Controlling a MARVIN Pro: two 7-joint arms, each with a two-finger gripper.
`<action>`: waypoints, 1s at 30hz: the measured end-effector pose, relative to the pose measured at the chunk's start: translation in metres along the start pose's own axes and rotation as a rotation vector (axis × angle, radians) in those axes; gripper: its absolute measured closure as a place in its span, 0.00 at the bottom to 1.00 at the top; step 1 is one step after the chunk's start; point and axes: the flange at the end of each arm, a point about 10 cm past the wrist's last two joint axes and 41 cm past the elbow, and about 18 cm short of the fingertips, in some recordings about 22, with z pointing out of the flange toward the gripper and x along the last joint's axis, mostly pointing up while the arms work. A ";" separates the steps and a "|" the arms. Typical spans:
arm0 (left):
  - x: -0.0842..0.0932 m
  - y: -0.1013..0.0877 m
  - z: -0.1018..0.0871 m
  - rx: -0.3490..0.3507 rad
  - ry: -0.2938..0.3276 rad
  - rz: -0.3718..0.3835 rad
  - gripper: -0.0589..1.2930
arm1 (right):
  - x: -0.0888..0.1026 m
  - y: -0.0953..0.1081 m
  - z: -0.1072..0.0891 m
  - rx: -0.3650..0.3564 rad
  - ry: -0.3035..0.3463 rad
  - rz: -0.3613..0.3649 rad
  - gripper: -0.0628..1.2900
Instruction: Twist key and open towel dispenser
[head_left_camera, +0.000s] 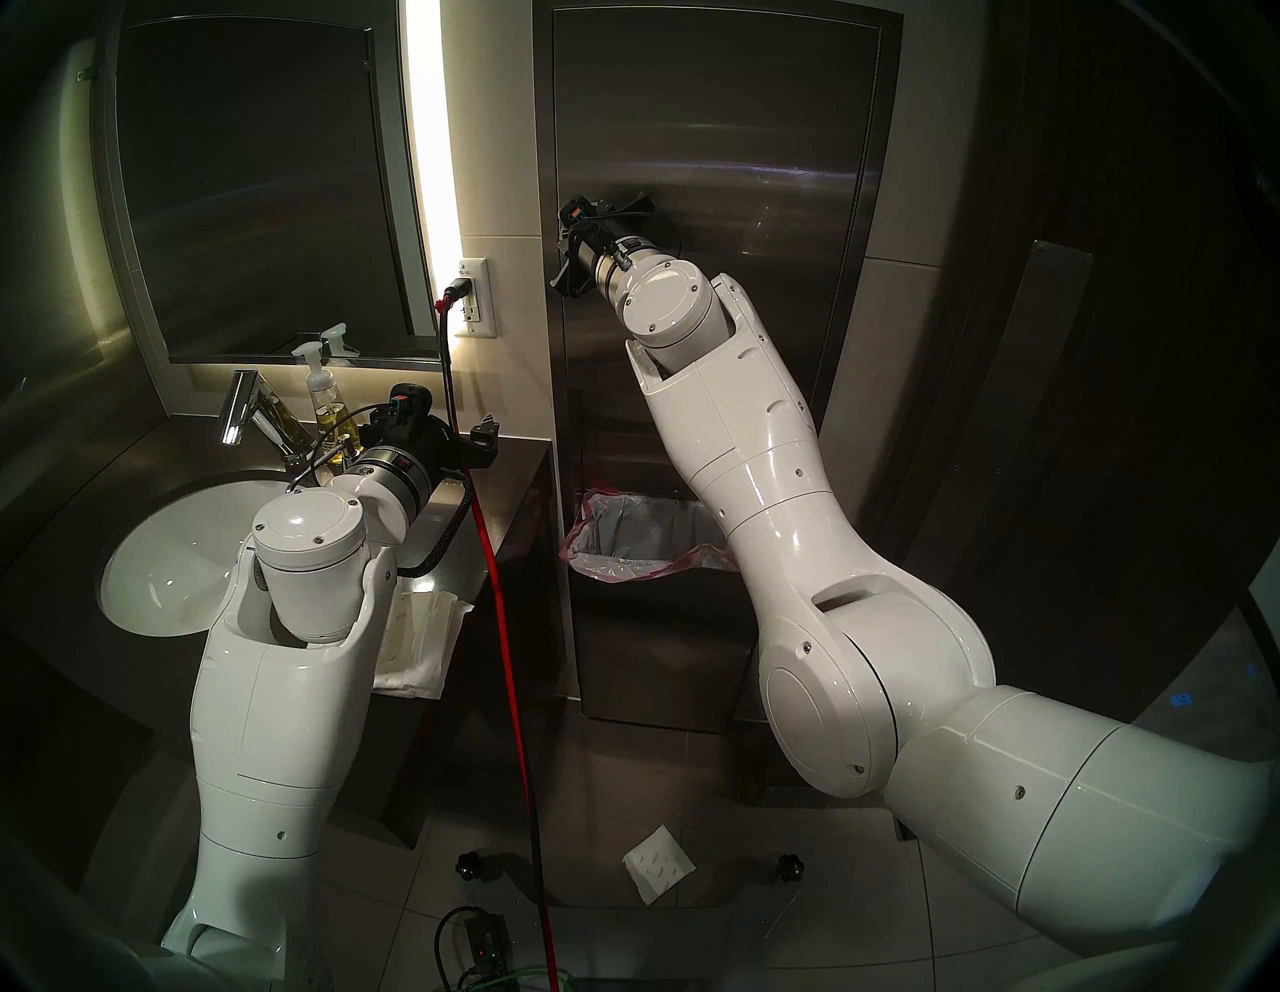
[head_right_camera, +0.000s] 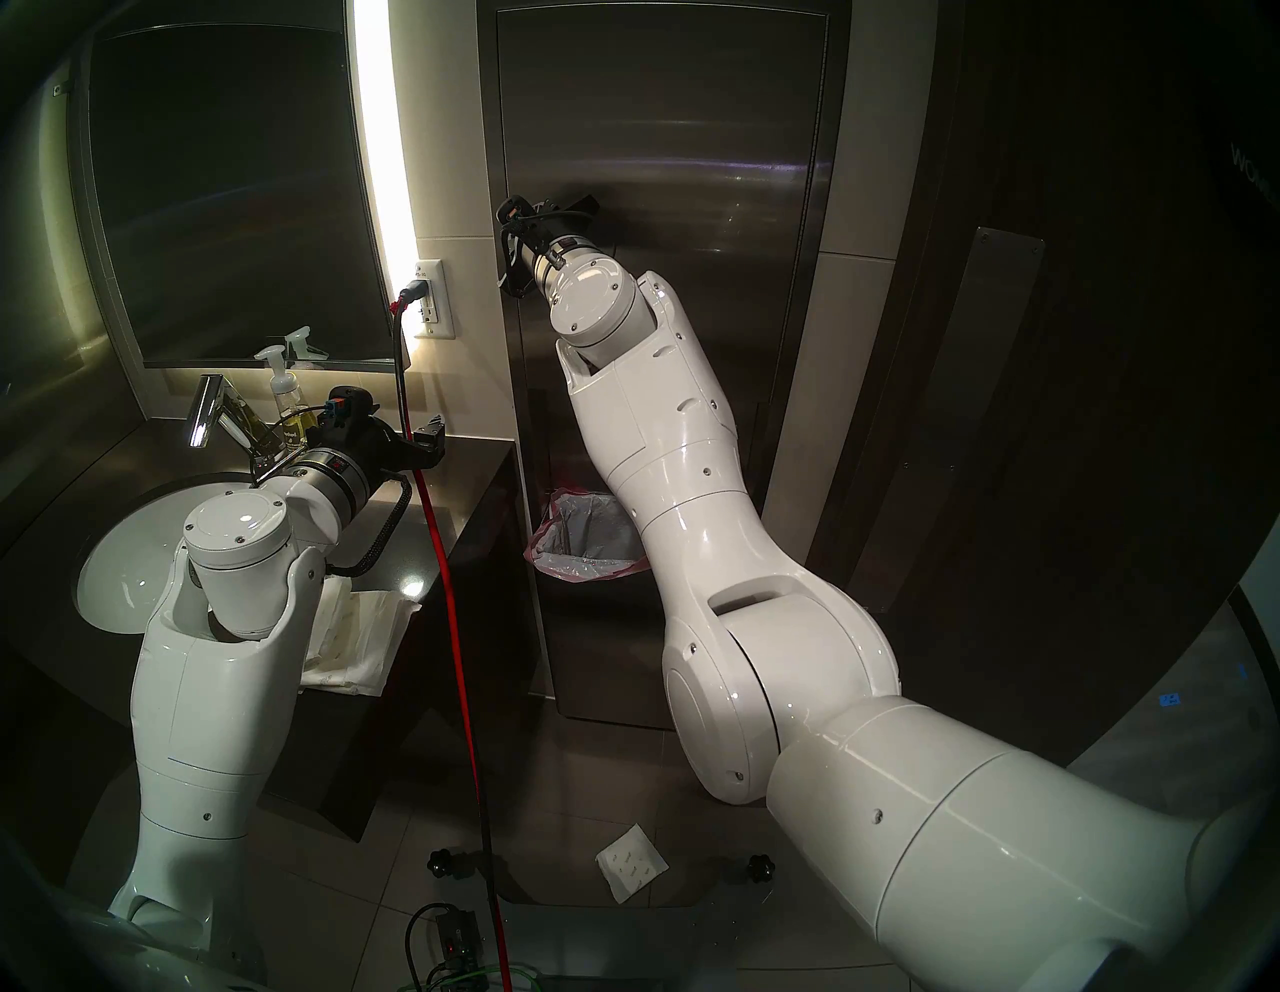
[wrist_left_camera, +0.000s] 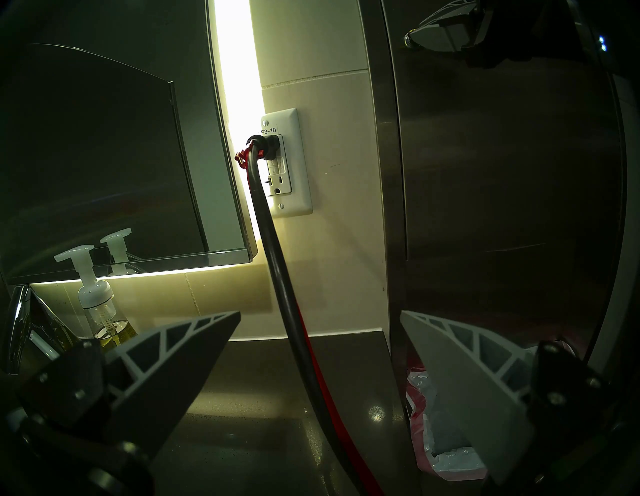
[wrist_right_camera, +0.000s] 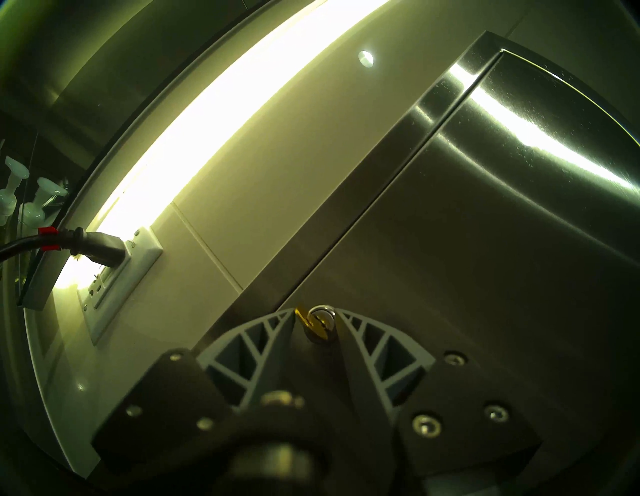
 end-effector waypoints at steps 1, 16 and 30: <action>0.000 0.000 0.000 0.000 0.000 0.000 0.02 | 0.001 -0.001 0.001 0.002 0.001 -0.003 0.64; 0.000 0.000 0.000 0.000 0.000 0.000 0.02 | 0.009 0.000 0.004 0.006 0.010 -0.022 0.74; 0.000 0.000 0.000 0.000 0.000 0.000 0.02 | -0.005 0.010 0.001 -0.001 -0.015 -0.026 0.31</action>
